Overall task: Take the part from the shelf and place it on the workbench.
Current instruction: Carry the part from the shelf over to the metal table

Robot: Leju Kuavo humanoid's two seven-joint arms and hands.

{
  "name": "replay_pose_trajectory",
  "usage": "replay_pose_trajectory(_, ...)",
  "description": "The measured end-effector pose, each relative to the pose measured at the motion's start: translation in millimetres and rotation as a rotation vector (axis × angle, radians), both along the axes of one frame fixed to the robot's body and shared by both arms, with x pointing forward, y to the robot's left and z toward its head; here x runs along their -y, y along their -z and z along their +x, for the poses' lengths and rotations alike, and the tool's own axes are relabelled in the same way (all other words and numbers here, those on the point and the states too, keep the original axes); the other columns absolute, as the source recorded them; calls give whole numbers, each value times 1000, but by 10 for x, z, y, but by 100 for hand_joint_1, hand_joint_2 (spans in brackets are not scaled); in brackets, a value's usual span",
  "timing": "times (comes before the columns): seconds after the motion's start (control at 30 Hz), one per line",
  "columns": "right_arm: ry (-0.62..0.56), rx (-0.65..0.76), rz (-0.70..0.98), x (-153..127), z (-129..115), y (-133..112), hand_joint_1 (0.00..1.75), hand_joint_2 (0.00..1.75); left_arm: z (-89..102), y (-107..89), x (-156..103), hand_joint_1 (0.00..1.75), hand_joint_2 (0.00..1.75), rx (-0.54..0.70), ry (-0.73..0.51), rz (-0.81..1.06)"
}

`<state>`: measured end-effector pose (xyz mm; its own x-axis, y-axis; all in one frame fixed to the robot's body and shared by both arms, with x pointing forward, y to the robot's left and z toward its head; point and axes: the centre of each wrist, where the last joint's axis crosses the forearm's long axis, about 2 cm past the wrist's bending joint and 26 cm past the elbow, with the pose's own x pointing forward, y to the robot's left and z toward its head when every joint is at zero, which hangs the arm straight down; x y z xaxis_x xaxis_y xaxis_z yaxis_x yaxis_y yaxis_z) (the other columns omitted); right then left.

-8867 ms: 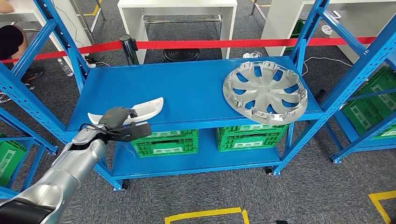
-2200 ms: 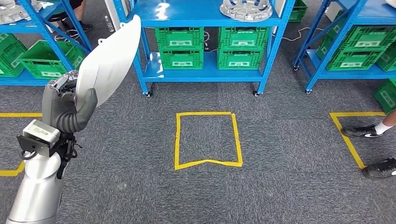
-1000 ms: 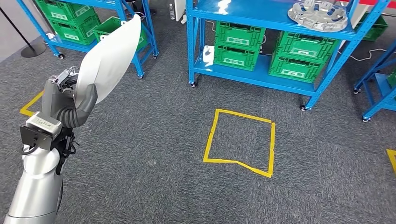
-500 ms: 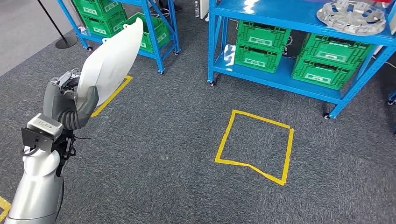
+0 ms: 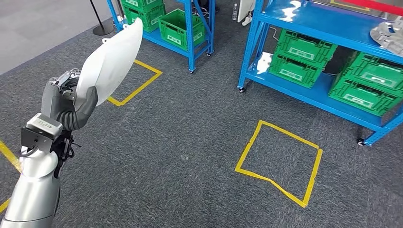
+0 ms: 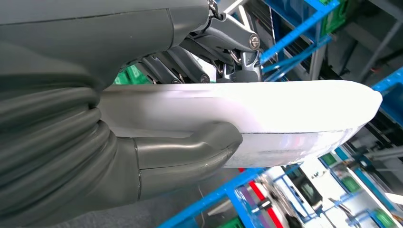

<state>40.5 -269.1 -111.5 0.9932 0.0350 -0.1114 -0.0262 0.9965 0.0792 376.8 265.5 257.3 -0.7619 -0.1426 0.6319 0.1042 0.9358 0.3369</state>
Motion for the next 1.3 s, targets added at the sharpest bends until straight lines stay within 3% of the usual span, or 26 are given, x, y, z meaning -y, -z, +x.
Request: replay_pose_trajectory(1.3,13,25,-1,-5,-7,1,0,0,37,4,-35,175,175,0,-2,7)
